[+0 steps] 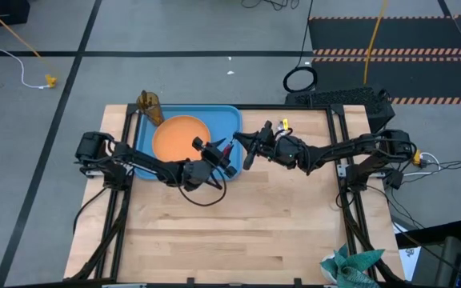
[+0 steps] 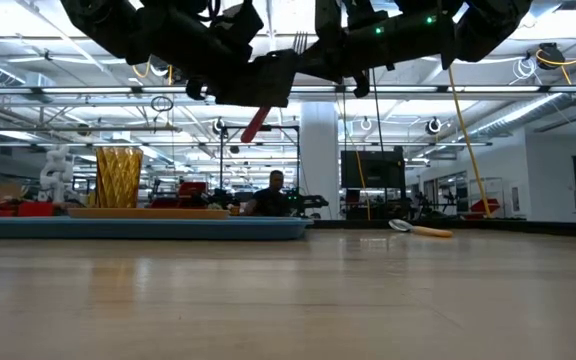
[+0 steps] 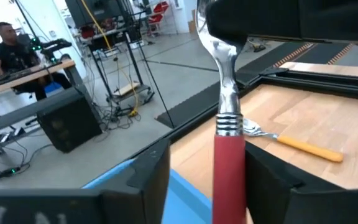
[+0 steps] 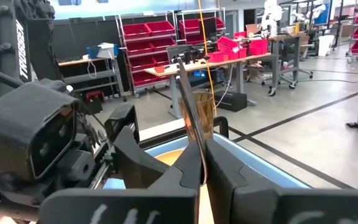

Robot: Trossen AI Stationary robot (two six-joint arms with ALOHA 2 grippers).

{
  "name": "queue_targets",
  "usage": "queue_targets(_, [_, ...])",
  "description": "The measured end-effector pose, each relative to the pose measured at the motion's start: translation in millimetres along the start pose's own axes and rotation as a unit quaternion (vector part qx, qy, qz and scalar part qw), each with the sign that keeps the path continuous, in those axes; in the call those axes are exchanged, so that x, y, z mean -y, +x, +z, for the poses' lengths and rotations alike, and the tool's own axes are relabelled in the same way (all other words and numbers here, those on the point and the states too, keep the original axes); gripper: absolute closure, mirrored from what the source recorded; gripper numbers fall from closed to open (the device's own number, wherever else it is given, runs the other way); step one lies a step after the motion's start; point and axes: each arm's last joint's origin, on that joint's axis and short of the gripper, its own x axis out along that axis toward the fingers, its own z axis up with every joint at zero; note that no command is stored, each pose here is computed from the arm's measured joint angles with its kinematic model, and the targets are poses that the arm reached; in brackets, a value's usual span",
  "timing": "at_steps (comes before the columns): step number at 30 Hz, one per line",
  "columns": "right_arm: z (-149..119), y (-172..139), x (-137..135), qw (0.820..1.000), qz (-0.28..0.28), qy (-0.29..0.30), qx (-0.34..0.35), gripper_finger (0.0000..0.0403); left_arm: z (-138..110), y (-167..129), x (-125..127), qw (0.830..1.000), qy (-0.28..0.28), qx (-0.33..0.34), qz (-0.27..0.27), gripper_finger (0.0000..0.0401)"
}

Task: Pick and place plate/cup/fork/spoon on tray
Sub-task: Put the red fork on the blue tray

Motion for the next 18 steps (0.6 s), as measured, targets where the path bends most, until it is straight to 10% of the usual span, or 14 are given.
queue_targets(18, [0.4,0.1,1.4,1.000,-0.024,-0.014,0.003,0.0403,-0.7,0.7,2.5,1.000,0.010,0.005,-0.008,0.0342])
